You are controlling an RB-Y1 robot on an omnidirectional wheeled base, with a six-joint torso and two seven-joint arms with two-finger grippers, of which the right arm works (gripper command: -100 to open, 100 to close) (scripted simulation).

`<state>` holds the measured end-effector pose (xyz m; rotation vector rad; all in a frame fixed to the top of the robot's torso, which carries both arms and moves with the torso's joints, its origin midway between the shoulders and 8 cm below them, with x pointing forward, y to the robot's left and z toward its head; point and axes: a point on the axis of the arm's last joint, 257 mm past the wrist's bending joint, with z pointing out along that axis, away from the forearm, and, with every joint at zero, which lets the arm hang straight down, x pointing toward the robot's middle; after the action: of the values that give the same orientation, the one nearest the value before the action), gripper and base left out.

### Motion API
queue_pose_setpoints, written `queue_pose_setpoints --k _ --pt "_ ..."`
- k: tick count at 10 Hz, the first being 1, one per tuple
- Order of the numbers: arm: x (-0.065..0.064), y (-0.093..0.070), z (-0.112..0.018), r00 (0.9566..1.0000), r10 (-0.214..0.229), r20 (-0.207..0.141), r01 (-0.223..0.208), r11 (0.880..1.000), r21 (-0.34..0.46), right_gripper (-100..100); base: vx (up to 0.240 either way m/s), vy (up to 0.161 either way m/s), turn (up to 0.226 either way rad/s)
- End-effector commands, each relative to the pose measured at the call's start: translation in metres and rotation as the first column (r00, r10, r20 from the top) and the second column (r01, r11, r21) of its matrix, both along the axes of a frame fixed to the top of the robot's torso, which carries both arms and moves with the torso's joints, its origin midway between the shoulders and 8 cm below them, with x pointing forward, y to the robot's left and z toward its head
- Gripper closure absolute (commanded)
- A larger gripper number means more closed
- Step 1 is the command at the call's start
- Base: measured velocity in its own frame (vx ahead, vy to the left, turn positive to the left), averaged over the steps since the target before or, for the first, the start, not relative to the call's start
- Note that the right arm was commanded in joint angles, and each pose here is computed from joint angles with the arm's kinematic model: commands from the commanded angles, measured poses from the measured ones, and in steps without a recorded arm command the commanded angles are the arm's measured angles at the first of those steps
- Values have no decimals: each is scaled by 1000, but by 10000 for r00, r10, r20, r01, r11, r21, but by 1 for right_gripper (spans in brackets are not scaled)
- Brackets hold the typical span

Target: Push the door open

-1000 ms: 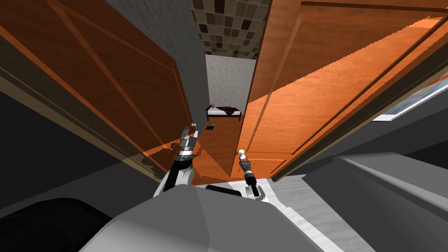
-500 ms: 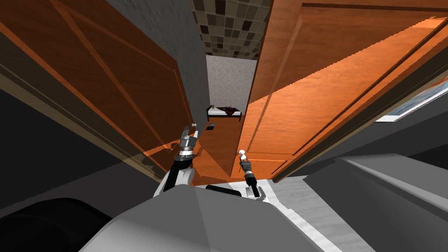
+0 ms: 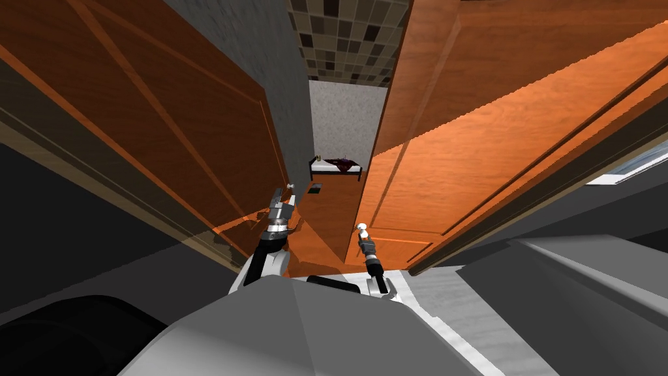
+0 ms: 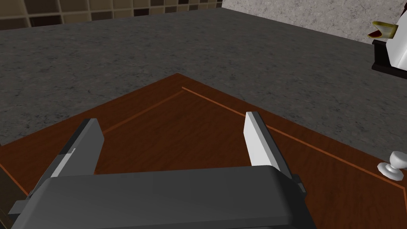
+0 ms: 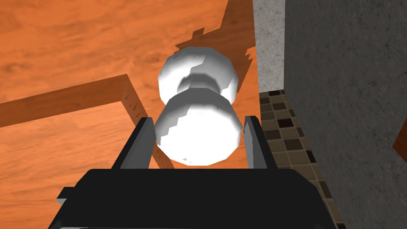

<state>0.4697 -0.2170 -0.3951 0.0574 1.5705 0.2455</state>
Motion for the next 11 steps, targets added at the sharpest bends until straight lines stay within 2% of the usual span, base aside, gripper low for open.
queue_pose_setpoints --k 1,2,4,6,7,9,11 --pt "3 -10 7 9998 -168 116 162 9986 505 100 32 5 25" --pt "4 -14 8 9996 -242 111 232 9961 848 100 42 5 30" --pt "4 -14 8 9997 -241 103 231 9955 918 100 23 7 9" --pt "5 -20 10 9992 -395 88 375 9853 1669 100 27 6 21" --pt "5 -20 10 9992 -392 75 372 9834 1775 100 29 8 21" --pt "7 -28 12 9984 -566 57 530 9630 2642 100 41 2 25" --pt "7 -28 12 9984 -563 48 528 9608 2723 100 31 2 11"
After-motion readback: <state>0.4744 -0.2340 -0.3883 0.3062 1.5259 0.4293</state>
